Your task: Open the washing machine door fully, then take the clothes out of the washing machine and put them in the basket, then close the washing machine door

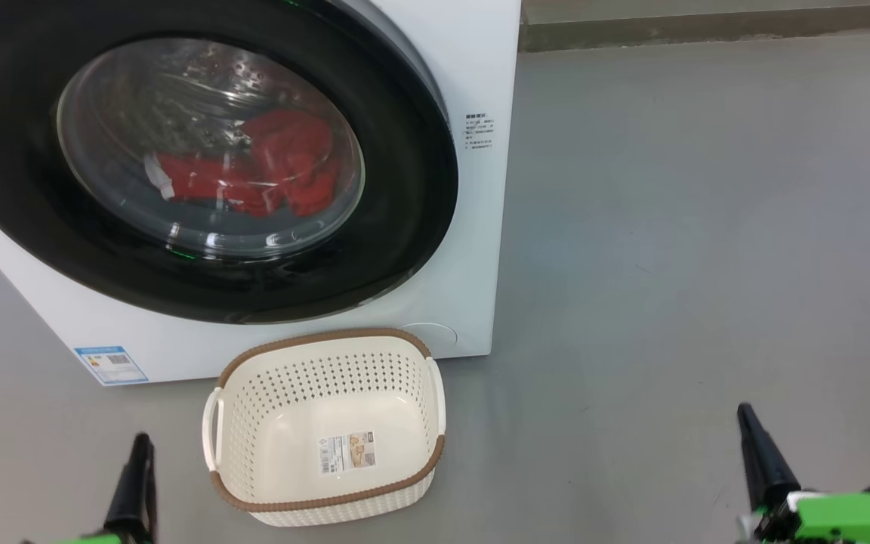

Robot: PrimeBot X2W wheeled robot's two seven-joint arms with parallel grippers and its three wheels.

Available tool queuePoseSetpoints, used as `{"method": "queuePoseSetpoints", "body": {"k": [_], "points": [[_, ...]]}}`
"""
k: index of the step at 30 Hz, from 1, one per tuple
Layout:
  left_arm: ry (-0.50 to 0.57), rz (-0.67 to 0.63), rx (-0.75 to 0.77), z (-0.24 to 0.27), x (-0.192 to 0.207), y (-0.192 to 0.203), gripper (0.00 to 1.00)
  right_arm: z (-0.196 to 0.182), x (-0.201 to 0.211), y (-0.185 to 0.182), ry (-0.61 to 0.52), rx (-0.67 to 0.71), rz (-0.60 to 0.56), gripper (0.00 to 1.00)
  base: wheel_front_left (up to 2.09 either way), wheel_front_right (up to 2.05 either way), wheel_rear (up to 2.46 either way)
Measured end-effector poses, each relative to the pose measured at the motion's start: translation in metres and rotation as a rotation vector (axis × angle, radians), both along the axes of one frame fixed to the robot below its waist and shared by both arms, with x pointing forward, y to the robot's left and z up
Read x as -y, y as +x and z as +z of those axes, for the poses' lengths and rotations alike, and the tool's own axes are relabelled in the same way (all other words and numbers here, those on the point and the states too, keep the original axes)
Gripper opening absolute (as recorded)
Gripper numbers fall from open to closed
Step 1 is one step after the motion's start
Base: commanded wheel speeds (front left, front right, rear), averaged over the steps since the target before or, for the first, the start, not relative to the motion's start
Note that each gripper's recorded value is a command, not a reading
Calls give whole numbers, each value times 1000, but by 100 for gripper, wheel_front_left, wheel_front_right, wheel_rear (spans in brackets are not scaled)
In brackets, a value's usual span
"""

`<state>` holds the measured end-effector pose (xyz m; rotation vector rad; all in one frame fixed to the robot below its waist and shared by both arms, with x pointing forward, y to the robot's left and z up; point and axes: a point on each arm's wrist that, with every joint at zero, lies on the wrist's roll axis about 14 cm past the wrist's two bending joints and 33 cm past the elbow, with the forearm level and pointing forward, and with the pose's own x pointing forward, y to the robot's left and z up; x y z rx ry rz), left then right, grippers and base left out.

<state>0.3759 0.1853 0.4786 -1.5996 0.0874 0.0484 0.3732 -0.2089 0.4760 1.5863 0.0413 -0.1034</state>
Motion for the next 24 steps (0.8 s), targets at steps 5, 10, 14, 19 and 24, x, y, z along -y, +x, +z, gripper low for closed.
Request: {"method": "queuePoseSetpoints", "body": {"k": [5,10,14,19,24], "points": [[-26,-2,-95,-31,8,-17,100,-30,-3,-15,21,-90,-4,100,0,0,0],[-14,6,-95,-31,7,-19,100,-30,-5,-15,13,-91,-6,100,0,0,0],[8,10,-84,-28,6,-18,100,-30,-8,-15,-2,-93,2,100,0,0,0],[55,15,-74,-24,5,-17,100,-30,-9,-14,-49,-97,8,100,0,0,0],[127,12,-68,-22,4,-16,100,-31,-9,-14,-87,-101,7,100,0,0,0]]}}
